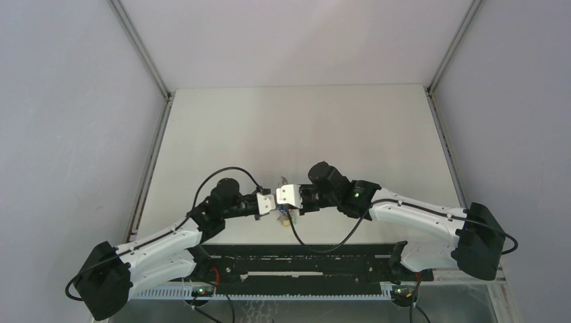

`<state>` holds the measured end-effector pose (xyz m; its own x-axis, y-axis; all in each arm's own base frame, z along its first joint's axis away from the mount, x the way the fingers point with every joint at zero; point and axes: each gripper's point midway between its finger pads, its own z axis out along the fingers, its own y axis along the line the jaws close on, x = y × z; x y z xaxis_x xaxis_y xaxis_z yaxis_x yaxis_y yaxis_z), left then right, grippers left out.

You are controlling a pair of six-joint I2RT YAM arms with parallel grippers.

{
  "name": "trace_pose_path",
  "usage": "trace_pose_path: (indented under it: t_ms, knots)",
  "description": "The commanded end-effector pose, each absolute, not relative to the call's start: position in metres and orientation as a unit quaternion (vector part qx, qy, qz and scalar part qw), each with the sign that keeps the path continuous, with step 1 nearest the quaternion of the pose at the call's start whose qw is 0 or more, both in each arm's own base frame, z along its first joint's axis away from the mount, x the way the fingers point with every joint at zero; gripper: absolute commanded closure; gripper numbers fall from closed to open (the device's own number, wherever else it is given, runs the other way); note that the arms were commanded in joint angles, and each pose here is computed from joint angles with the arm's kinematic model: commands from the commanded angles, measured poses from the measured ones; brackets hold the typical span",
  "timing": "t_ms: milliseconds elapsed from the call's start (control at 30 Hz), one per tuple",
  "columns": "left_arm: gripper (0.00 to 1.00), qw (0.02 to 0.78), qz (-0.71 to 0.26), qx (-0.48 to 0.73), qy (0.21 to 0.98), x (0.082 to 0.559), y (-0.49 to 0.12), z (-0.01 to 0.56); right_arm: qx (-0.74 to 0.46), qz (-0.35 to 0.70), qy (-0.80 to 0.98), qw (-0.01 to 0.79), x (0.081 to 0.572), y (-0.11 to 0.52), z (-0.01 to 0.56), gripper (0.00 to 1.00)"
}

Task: Put the keys on the keyring

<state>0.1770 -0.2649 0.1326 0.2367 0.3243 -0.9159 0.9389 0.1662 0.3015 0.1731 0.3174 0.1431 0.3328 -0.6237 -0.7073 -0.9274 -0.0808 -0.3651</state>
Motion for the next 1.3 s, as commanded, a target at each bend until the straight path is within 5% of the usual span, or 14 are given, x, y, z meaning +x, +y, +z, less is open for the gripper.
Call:
trace_pose_path:
  t_ms: [0, 1267]
  knots:
    - [1.00, 0.582, -0.294, 0.578, 0.491, 0.182, -0.279, 0.182, -0.712, 0.201, 0.522, 0.425, 0.171, 0.332, 0.163, 1.00]
    - [1.00, 0.590, -0.308, 0.579, 0.471, 0.175, -0.281, 0.189, -0.730, 0.231, 0.489, 0.417, 0.154, 0.353, 0.165, 1.00]
